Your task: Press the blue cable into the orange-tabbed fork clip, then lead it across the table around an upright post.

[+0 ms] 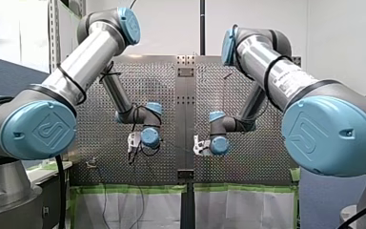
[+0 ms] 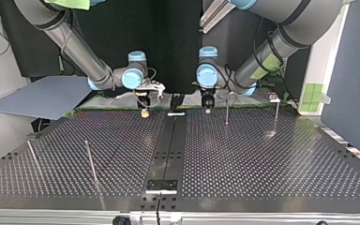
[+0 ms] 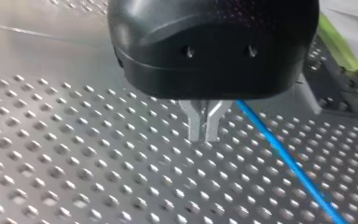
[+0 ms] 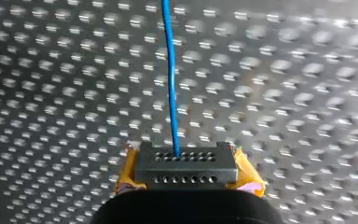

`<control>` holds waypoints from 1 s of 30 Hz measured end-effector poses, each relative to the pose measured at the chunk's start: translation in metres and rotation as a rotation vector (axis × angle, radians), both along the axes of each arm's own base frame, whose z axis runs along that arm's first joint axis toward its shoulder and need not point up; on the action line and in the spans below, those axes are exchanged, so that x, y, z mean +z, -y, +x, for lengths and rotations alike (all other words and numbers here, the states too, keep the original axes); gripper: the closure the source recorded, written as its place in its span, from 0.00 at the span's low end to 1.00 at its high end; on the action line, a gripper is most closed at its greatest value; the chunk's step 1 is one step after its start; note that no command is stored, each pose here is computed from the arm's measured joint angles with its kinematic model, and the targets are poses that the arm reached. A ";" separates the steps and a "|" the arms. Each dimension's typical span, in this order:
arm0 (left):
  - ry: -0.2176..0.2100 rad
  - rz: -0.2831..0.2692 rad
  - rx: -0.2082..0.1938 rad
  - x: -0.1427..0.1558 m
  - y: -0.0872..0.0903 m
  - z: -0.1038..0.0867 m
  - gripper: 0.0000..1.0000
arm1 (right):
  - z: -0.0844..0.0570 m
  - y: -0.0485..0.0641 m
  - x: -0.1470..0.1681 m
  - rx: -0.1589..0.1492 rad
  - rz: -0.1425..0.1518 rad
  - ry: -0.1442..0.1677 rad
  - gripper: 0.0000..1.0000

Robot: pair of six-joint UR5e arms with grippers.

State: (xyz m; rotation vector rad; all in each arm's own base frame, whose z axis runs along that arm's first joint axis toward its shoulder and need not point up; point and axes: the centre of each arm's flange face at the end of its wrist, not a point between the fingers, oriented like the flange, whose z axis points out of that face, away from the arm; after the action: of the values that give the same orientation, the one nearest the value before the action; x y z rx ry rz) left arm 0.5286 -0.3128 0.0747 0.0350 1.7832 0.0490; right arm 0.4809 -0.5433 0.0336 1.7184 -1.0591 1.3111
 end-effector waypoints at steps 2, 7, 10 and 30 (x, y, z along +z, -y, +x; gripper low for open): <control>0.008 -0.003 -0.002 0.009 0.003 -0.002 1.00 | 0.000 0.001 0.012 -0.001 -0.004 0.001 1.00; 0.027 -0.020 -0.008 0.034 0.010 -0.006 1.00 | 0.001 0.002 0.046 -0.002 -0.024 0.011 1.00; 0.047 -0.037 -0.010 0.052 0.013 -0.008 1.00 | 0.001 0.002 0.064 -0.001 -0.036 0.019 1.00; 0.223 -0.141 -0.008 0.173 0.019 -0.020 1.00 | 0.006 -0.007 0.202 0.011 -0.174 0.109 1.00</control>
State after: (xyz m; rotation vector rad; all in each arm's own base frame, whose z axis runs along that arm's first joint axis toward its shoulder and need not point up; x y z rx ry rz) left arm 0.5085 -0.3319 0.2477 -0.0626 1.5595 -0.0757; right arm 0.4870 -0.5362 0.2353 1.5410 -0.9656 1.4731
